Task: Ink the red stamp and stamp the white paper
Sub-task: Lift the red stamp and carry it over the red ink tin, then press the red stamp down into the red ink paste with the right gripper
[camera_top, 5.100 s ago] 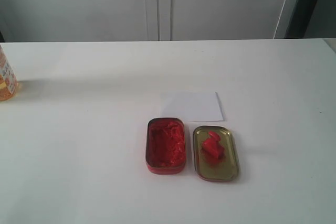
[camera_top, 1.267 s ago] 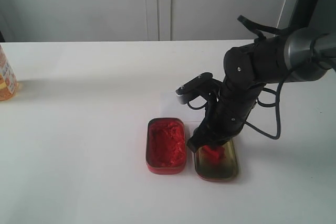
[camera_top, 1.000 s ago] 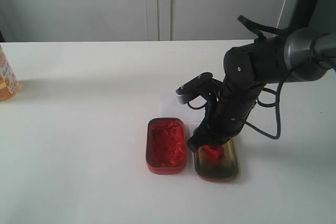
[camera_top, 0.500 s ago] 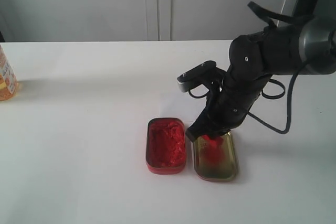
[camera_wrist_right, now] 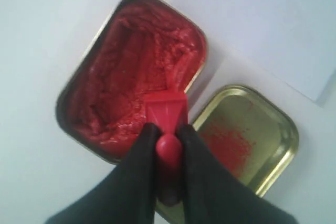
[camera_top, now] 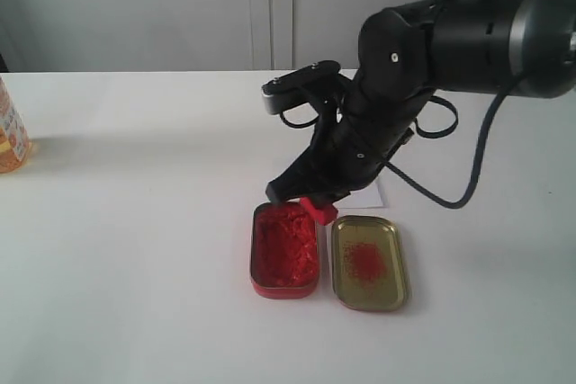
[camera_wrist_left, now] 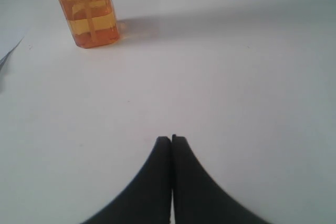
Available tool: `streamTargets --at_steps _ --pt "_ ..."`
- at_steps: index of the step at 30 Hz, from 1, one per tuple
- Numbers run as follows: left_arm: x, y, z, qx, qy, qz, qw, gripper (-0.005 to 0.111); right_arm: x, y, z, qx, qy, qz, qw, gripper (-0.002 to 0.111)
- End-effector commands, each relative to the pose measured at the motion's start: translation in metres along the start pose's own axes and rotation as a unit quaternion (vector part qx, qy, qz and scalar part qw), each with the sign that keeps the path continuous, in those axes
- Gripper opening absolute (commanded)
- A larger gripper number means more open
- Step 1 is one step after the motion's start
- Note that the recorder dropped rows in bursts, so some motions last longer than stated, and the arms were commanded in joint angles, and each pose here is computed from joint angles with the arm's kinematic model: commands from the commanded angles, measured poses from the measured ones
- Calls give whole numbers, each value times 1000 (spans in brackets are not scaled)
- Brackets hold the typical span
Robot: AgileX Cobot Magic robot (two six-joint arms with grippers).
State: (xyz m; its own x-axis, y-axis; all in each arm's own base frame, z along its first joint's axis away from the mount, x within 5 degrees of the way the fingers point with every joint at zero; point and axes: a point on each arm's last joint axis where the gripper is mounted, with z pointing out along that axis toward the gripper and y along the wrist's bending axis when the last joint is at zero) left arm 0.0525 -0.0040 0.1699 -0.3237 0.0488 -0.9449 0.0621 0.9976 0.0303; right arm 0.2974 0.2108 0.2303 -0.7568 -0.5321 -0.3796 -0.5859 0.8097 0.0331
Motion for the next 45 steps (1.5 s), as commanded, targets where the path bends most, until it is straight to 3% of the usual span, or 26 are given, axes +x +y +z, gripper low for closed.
streamTargets --at_steps 1,13,26,45 --pt "1 0 0 -1 -1 -2 1000 0 -6 19 5 -9 1 3 1000 0" --pt "1 0 0 -1 -1 -2 1000 0 -20 49 33 26 21 24 999 0" --pt "1 0 0 -1 -1 -2 1000 0 -28 42 51 80 35 41 995 0" --pt "1 0 0 -1 -1 -2 1000 0 -26 40 73 89 41 42 994 0"
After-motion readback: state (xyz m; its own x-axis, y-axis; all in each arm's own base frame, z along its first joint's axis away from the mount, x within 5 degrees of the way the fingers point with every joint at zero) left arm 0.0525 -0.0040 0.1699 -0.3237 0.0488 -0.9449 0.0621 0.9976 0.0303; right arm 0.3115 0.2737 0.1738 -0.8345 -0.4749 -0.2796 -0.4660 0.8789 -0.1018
